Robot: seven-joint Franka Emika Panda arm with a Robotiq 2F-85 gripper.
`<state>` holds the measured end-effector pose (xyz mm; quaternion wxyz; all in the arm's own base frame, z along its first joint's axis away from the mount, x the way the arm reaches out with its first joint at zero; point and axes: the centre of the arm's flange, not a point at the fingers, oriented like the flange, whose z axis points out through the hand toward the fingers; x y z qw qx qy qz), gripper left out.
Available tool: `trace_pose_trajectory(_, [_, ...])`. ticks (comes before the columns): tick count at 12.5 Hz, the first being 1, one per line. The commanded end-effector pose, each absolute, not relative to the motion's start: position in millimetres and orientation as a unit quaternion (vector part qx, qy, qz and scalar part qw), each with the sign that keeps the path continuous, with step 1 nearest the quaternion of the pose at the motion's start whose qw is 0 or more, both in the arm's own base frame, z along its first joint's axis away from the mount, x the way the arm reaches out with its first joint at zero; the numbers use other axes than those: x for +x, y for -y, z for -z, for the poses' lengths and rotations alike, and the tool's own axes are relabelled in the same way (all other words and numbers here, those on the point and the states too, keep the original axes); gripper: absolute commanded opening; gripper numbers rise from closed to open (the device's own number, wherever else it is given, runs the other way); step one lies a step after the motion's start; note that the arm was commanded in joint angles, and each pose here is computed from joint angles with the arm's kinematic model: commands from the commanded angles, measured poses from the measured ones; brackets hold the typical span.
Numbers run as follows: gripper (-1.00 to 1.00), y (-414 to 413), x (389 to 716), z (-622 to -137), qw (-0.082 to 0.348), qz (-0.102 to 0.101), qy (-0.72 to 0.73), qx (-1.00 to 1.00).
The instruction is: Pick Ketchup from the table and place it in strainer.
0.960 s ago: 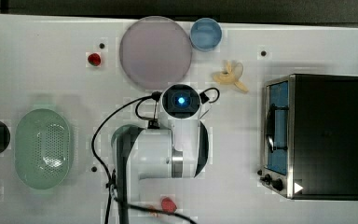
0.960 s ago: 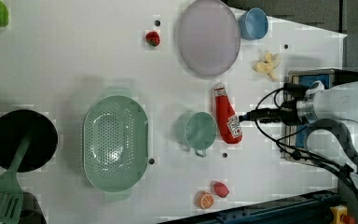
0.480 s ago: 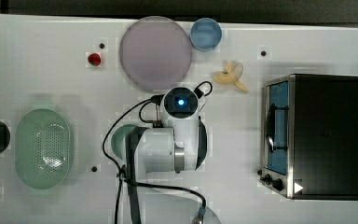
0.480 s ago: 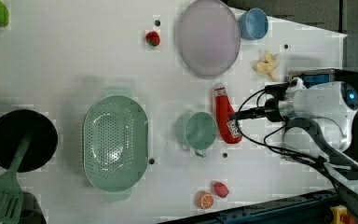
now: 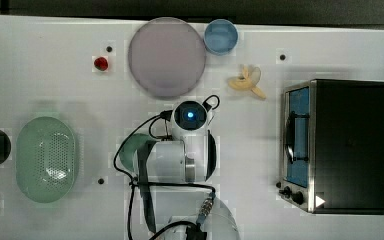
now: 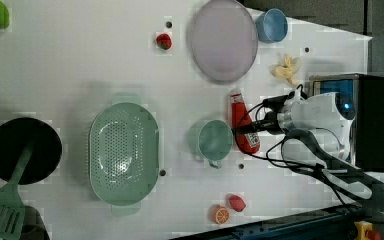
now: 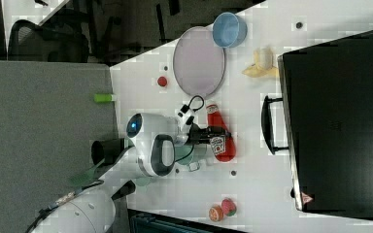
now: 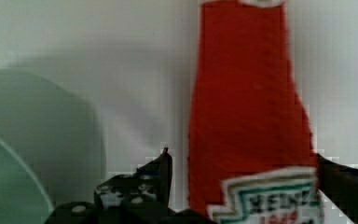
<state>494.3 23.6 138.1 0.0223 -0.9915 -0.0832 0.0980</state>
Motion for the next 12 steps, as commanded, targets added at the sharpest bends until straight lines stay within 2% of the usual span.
trace_pose_trajectory(1, [0.93, -25, 501, -146, 0.025, -0.079, 0.104, -0.991])
trace_pose_trajectory(4, [0.25, -23, 506, -152, 0.024, -0.072, 0.101, -0.992])
trace_pose_trajectory(7, [0.25, -19, 513, -187, 0.017, -0.068, 0.098, -0.993])
trace_pose_trajectory(9, [0.25, -28, 517, -242, 0.007, -0.06, 0.103, -0.993])
trace_pose_trajectory(12, [0.25, -56, 520, -347, -0.012, -0.028, 0.122, -0.992])
